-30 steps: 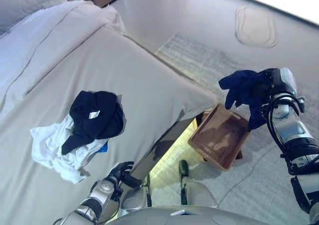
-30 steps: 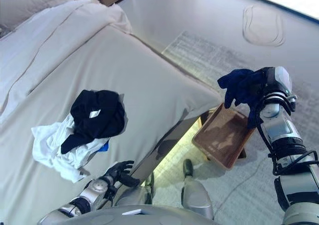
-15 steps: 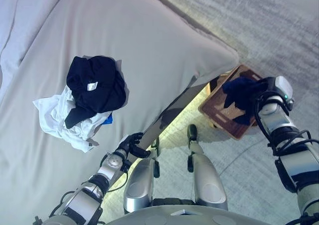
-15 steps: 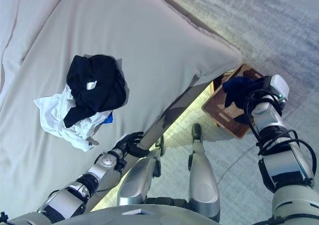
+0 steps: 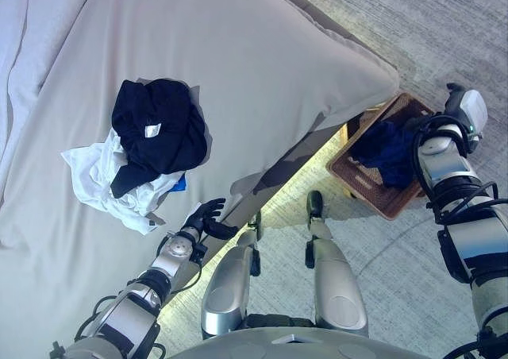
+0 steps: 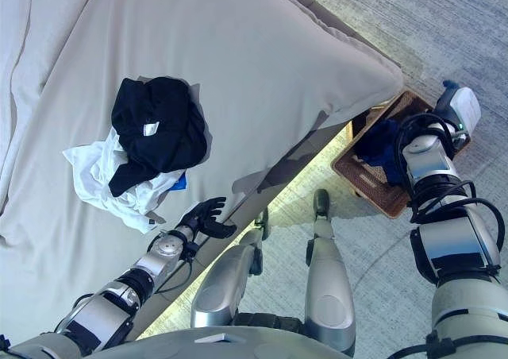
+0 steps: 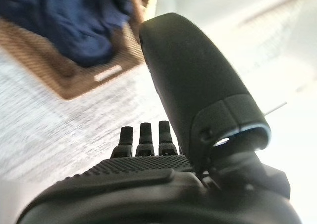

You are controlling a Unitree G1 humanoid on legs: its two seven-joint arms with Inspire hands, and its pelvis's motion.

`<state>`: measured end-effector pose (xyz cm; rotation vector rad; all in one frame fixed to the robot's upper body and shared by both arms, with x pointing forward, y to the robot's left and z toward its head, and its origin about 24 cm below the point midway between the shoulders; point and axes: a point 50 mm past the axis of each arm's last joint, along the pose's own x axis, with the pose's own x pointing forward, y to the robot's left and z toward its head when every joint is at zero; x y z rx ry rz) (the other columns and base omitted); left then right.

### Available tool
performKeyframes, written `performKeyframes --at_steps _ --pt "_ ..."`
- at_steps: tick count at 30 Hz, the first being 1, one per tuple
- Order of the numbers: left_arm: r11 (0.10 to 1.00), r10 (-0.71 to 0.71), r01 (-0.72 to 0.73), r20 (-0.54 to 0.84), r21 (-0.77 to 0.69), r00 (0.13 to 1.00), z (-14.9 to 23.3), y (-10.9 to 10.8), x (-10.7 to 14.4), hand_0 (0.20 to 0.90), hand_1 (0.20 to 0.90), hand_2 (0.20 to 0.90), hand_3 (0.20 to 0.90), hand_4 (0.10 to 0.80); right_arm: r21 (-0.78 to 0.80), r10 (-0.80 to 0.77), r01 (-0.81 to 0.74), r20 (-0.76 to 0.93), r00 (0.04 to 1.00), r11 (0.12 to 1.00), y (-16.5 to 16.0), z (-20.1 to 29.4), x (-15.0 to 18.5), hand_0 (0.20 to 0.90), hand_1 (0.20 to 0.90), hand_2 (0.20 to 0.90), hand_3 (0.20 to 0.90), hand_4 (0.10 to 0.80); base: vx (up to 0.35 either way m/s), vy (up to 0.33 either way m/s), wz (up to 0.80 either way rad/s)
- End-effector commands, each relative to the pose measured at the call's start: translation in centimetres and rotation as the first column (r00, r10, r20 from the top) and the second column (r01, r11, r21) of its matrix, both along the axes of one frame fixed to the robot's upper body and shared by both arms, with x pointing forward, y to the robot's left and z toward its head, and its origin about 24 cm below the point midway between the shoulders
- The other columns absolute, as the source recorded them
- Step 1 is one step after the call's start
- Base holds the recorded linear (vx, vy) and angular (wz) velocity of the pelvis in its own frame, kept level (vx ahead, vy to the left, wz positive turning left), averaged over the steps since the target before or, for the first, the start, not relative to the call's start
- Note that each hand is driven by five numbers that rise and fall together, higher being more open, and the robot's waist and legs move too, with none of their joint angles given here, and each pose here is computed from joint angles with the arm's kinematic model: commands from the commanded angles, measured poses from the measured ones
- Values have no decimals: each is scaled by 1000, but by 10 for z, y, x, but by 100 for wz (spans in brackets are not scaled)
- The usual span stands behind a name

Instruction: Pick up the clothes from the bed and place them into the basket

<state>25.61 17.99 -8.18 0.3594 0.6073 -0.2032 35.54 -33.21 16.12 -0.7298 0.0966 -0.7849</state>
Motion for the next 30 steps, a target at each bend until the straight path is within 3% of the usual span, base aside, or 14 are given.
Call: performKeyframes --at_steps 1,3,4,6,8,11,14,21,26,30 --pt "996 76 -74 -51 39 996 -13 28 -26 900 900 900 900 800 -166 66 -16 303 951 986 1 56 -17 900 900 900 900 800 41 2 7" --pt "995 89 -86 -61 45 994 -14 31 -28 900 900 900 900 800 -208 173 -104 346 922 973 18 62 -20 900 900 900 900 800 42 15 3" --pt "993 106 -102 -73 50 992 -17 33 -30 900 900 900 900 800 -270 350 -266 338 874 925 49 65 -22 900 900 900 900 800 39 33 1" --pt "992 120 -116 -81 51 989 -18 35 -31 900 900 900 900 800 -318 506 -425 243 828 848 75 63 -21 900 900 900 900 800 24 51 -1" --pt "991 130 -126 -89 53 988 -18 36 -31 900 900 900 900 800 -365 659 -594 77 748 717 101 53 -20 900 900 900 900 800 25 51 9" --pt "992 121 -117 -96 45 988 -20 34 -35 900 900 900 900 800 -385 725 -711 -137 675 589 115 32 -13 900 900 900 900 800 105 62 32" --pt "994 110 -108 -105 29 988 -25 28 -43 900 900 900 900 800 -367 727 -756 -247 641 542 125 15 -5 900 900 900 900 800 158 103 38" --pt "987 160 -153 -200 52 967 -37 34 -61 900 900 900 900 800 -259 677 -767 -361 641 588 148 -12 23 900 900 900 900 800 141 133 43" --pt "975 210 -172 -326 141 922 -53 57 -97 900 900 900 900 800 -163 617 -725 -422 664 669 150 -37 34 900 900 900 900 800 214 146 41" --pt "969 227 -176 -347 170 910 -55 69 -109 900 900 900 900 800 -112 583 -689 -448 678 716 149 -52 37 900 900 900 900 800 151 52 39"
